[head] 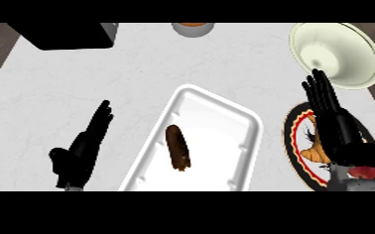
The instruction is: Pick the croissant from the plate and place it in the bowl
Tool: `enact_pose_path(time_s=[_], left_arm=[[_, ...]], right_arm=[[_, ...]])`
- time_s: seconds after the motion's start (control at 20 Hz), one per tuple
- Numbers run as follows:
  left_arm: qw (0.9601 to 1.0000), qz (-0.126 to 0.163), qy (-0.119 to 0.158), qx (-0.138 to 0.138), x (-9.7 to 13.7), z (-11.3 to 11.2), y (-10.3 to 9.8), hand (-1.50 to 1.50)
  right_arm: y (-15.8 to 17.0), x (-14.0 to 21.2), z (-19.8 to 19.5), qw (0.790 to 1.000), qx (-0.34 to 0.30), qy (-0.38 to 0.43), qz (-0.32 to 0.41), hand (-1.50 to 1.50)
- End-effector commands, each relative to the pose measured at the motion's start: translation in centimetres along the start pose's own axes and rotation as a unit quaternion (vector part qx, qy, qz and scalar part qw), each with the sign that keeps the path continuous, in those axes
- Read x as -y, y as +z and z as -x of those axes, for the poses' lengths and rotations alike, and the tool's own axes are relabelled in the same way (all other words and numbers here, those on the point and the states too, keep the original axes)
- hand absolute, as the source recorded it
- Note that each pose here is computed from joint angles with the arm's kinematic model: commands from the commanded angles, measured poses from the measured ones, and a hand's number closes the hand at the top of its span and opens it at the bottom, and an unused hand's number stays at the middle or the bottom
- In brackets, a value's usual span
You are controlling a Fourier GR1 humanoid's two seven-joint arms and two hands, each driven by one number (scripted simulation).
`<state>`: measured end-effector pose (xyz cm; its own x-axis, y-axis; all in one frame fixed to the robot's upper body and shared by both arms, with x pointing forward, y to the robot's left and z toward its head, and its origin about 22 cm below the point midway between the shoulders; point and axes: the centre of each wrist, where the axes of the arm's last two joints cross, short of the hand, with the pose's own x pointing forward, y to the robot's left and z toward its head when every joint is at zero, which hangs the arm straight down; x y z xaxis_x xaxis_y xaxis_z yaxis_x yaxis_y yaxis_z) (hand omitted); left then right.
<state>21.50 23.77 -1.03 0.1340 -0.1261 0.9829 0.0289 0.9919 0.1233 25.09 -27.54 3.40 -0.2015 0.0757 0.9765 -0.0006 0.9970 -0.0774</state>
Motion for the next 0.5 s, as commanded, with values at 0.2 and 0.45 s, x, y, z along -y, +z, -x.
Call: enact_pose_path(time_s=[0.2, 0.45], left_arm=[[0.9851, -0.095, -0.087, 0.115, -3.8, -5.4, -2.9, 0.0], [0.9825, -0.103, -0.103, 0.116, -4.9, -7.8, -4.5, 0.0]], right_arm=[[0.8, 9.1, 0.6, 0.985, 0.048, -0.124, -0.112, 1.5], [4.0, 19.2, 1.9, 0.992, 0.054, -0.057, 0.096, -1.5]])
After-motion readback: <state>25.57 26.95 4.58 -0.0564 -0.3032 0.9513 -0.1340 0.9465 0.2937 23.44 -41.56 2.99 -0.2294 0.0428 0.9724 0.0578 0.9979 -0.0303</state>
